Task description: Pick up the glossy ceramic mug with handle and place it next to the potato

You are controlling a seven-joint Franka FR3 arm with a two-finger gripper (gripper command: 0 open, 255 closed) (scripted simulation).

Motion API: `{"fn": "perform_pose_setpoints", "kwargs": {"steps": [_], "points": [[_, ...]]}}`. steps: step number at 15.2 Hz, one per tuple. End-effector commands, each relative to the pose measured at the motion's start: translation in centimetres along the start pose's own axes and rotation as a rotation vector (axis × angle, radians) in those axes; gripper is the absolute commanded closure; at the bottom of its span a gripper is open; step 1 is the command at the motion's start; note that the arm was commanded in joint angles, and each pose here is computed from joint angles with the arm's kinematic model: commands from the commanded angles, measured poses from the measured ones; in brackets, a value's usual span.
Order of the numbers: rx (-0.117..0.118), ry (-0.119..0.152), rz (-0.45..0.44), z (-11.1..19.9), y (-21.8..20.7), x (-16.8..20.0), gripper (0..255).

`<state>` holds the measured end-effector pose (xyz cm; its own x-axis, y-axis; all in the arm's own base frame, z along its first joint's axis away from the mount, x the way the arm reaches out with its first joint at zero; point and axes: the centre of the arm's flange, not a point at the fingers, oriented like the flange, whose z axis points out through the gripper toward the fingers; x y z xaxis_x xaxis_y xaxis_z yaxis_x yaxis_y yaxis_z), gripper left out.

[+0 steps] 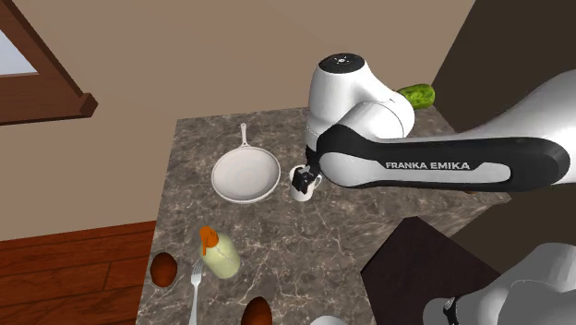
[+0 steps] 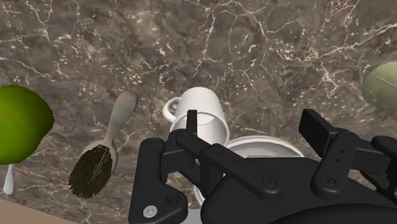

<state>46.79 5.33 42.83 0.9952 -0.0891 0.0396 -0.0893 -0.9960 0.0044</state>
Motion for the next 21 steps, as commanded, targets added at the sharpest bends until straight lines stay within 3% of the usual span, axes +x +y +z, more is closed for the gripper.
{"fn": "perform_pose_setpoints", "kwargs": {"steps": [1, 9, 16, 21], "points": [[-0.009, 0.003, 0.005, 2.1, -0.2, 1.8, 0], [-0.045, 0.007, 0.025, 9.7, -0.8, 8.2, 0], [-0.045, 0.007, 0.025, 13.3, -0.7, 8.3, 0], [-0.045, 0.007, 0.025, 13.6, -0.6, 8.3, 0]]}}
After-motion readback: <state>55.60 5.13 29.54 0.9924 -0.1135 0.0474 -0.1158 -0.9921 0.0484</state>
